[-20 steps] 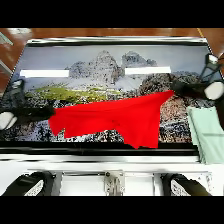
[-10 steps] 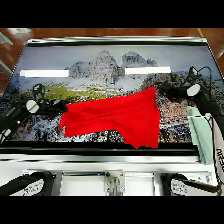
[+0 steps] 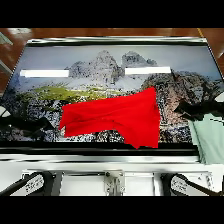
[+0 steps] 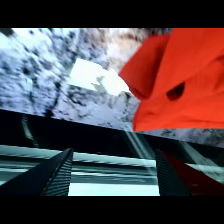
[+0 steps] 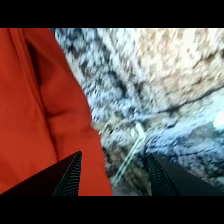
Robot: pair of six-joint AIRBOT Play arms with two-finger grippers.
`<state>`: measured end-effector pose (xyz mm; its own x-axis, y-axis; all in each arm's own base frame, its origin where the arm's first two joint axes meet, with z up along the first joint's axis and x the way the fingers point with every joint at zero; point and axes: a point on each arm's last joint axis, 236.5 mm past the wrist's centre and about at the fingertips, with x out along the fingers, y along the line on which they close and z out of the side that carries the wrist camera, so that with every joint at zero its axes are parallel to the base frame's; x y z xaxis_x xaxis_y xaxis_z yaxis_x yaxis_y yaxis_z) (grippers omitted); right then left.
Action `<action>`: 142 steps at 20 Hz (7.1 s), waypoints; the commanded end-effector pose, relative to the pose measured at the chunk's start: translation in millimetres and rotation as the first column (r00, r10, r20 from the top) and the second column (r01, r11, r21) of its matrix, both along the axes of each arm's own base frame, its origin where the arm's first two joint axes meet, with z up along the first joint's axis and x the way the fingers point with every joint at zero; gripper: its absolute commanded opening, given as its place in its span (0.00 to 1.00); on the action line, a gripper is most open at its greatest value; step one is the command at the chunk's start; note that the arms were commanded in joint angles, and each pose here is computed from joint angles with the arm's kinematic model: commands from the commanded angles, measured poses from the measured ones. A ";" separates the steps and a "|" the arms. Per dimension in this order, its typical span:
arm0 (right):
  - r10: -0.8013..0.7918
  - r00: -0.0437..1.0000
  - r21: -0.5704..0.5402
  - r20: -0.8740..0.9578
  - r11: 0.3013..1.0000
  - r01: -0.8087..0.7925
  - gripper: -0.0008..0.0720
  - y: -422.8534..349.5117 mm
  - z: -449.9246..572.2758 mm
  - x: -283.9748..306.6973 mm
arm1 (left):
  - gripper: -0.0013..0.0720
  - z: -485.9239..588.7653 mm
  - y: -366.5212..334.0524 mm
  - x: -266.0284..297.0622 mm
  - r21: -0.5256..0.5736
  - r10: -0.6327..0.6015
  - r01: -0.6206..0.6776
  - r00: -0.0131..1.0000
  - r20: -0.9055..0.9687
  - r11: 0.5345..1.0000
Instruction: Fold the shirts.
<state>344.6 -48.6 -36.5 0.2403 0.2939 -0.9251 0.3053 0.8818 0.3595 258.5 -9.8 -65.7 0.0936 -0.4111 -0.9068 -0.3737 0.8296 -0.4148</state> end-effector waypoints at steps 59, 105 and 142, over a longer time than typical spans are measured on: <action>-0.022 0.517 0.063 0.856 0.996 -0.063 0.08 82.1 438.8 1.5 | 0.08 485.2 -41.2 47.3 0.240 -0.213 -0.050 0.312 0.926 0.969; -0.115 0.965 0.298 0.237 0.954 0.040 0.71 69.4 27.0 43.9 | 0.08 75.1 -112.1 96.5 -0.057 0.025 0.012 0.800 0.600 0.998; 0.115 0.992 0.377 -0.054 0.922 -0.086 0.70 131.6 -40.6 36.5 | 0.08 68.3 -125.0 78.7 -0.063 -0.044 0.096 0.829 0.558 0.993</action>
<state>382.2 93.6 -66.7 0.1411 0.6709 -0.7280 0.2574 0.6851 0.6814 336.8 -135.0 2.4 0.5375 -0.5090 -0.6723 -0.0036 0.7959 -0.6054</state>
